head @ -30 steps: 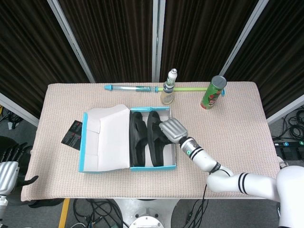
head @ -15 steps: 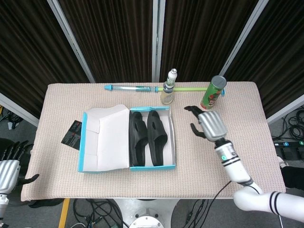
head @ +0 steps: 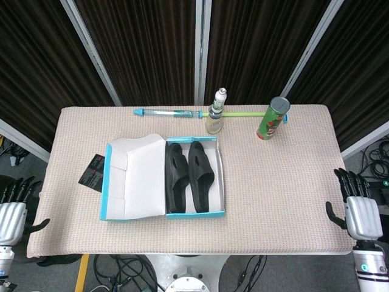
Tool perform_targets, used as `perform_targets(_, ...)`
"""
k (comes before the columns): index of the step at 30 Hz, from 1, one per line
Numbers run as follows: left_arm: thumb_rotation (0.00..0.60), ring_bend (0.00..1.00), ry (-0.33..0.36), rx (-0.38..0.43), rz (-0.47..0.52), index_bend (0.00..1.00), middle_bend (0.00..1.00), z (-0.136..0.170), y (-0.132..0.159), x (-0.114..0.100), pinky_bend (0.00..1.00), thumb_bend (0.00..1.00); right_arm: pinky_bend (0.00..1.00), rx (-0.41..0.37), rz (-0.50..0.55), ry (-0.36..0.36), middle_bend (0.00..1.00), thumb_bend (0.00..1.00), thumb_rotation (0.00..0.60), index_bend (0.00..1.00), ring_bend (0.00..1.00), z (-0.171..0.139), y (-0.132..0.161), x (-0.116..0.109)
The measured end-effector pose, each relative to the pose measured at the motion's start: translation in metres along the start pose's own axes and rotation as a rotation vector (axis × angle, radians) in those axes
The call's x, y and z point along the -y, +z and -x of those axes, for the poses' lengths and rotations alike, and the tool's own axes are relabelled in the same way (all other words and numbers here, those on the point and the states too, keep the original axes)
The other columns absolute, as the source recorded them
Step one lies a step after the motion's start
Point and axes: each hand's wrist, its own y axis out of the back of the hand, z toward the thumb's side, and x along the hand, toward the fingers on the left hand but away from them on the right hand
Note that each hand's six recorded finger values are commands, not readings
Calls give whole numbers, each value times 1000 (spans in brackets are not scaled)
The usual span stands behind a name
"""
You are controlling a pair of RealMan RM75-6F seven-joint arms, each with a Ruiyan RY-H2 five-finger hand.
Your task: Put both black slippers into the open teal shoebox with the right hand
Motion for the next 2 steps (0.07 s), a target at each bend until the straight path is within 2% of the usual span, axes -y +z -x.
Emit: perform_targets(2, 600, 0, 3, -1, -3, 143, 71, 0, 1, 0, 0, 0, 0, -1, 15, 1, 44, 327, 600, 0, 0, -10, -4, 0)
